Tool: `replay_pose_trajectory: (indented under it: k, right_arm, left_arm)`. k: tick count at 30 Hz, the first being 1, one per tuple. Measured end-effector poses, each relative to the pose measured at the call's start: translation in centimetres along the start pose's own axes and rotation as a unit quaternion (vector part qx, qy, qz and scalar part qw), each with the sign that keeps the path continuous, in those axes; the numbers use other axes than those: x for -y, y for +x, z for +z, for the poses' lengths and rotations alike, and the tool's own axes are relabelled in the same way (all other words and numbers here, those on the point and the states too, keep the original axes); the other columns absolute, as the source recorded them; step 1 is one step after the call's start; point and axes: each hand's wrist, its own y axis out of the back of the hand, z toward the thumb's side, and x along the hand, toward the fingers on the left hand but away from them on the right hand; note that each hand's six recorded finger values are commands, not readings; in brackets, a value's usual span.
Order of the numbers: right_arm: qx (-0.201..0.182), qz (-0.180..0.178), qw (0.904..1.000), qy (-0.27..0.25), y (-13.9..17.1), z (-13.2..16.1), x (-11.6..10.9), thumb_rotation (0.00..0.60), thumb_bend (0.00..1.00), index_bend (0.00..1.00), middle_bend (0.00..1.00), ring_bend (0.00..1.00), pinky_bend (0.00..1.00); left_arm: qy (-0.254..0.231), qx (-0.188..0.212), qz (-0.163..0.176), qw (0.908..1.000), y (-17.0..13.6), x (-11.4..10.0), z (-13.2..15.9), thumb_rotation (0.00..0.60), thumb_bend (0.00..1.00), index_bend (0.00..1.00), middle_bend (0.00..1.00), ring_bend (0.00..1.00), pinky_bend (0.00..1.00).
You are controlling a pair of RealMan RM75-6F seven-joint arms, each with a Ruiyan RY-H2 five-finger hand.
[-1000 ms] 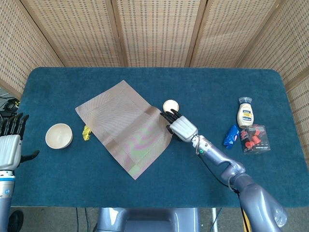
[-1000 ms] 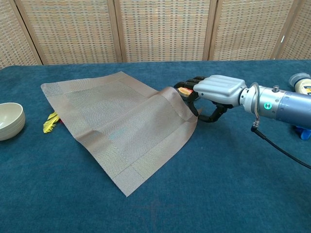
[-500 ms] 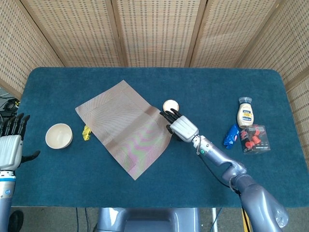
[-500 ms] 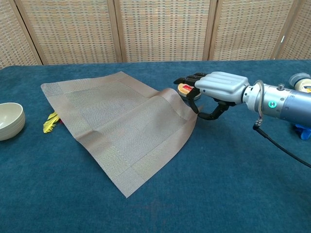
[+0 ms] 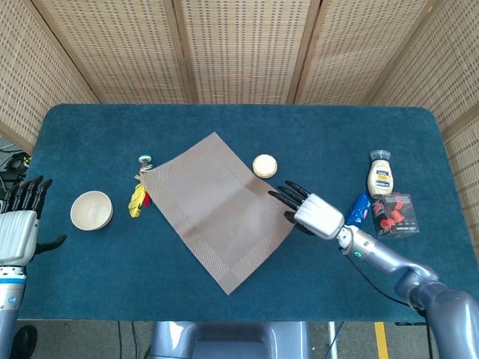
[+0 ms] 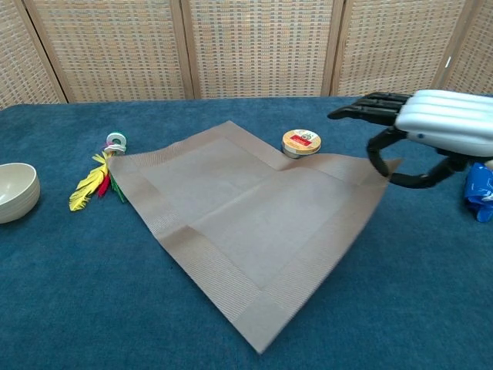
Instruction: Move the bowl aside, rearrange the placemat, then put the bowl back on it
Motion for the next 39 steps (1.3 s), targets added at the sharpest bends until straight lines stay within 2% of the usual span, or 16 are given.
replay_pose_trajectory:
  k: [6, 9, 14, 17, 22, 23, 25, 27, 29, 31, 33, 35, 39]
  right_arm:
    - [0.017, 0.036, 0.9956, 0.085, 7.4, -2.2, -1.5, 0.600, 0.57, 0.72, 0.04, 0.00, 0.00]
    - [0.026, 0.055, 0.9906, 0.123, 9.0, -3.5, -2.0, 0.600, 0.57, 0.72, 0.04, 0.00, 0.00]
    - [0.025, 0.081, 0.9798, 0.181, 8.7, -5.4, -2.2, 0.600, 0.57, 0.72, 0.04, 0.00, 0.00]
    - [0.015, 0.097, 0.9676, 0.232, 7.5, -6.8, -2.3, 0.600, 0.57, 0.72, 0.04, 0.00, 0.00]
    - [-0.018, 0.113, 0.9415, 0.317, 4.2, -8.0, -2.2, 0.600, 0.57, 0.71, 0.04, 0.00, 0.00]
    - [-0.024, 0.113, 0.9369, 0.330, 3.5, -8.0, -2.2, 0.600, 0.54, 0.67, 0.03, 0.00, 0.00]
    - [-0.036, 0.115, 0.9263, 0.357, 2.1, -8.1, -1.9, 0.600, 0.41, 0.48, 0.01, 0.00, 0.00]
    - [-0.044, 0.117, 0.9175, 0.378, 0.8, -8.1, -1.7, 0.600, 0.12, 0.17, 0.00, 0.00, 0.00]
    - [-0.045, 0.118, 0.9114, 0.392, 0.6, -8.2, -1.6, 0.600, 0.00, 0.04, 0.00, 0.00, 0.00]
    - [-0.037, 0.118, 0.9059, 0.405, 0.7, -8.5, -1.6, 0.600, 0.00, 0.00, 0.00, 0.00, 0.00]
    - [-0.022, 0.115, 0.9056, 0.408, 1.1, -8.7, -1.8, 0.600, 0.00, 0.00, 0.00, 0.00, 0.00]
    - [-0.007, 0.108, 0.9109, 0.398, 1.6, -8.7, -2.0, 0.600, 0.00, 0.00, 0.00, 0.00, 0.00]
    - [0.033, 0.076, 0.9328, 0.351, 3.7, -7.7, -3.3, 0.600, 0.00, 0.00, 0.00, 0.00, 0.00]
  left_arm:
    - [-0.005, 0.006, -0.001, 1.0000, -0.2, -0.1, 0.2, 0.600, 0.00, 0.00, 0.00, 0.00, 0.00]
    - [-0.006, 0.008, -0.001, 0.9999, -0.3, -0.2, 0.3, 0.600, 0.00, 0.00, 0.00, 0.00, 0.00]
    - [-0.006, 0.008, -0.004, 0.9999, -0.3, 0.0, 0.3, 0.600, 0.00, 0.00, 0.00, 0.00, 0.00]
    - [-0.004, 0.005, -0.006, 1.0000, -0.3, 0.0, 0.2, 0.600, 0.00, 0.00, 0.00, 0.00, 0.00]
    - [-0.003, 0.000, -0.007, 1.0000, -0.2, 0.1, 0.0, 0.600, 0.00, 0.00, 0.00, 0.00, 0.00]
    - [-0.002, -0.001, -0.008, 1.0000, -0.1, 0.2, -0.1, 0.600, 0.00, 0.00, 0.00, 0.00, 0.00]
    - [-0.002, -0.001, -0.010, 1.0000, -0.1, 0.3, -0.1, 0.600, 0.00, 0.00, 0.00, 0.00, 0.00]
    - [-0.002, -0.002, -0.011, 0.9999, -0.2, 0.3, -0.1, 0.600, 0.00, 0.00, 0.00, 0.00, 0.00]
    - [-0.002, -0.002, -0.012, 0.9999, -0.1, 0.3, -0.2, 0.600, 0.00, 0.00, 0.00, 0.00, 0.00]
    - [-0.002, -0.002, -0.012, 0.9999, -0.1, 0.3, -0.3, 0.600, 0.00, 0.00, 0.00, 0.00, 0.00]
    - [-0.002, 0.000, -0.014, 0.9999, -0.1, 0.4, -0.3, 0.600, 0.00, 0.00, 0.00, 0.00, 0.00]
    - [-0.002, 0.004, -0.019, 0.9998, -0.1, 0.6, -0.2, 0.600, 0.00, 0.00, 0.00, 0.00, 0.00]
    - [-0.002, 0.012, -0.023, 0.9997, -0.1, 0.7, 0.0, 0.600, 0.00, 0.00, 0.00, 0.00, 0.00]
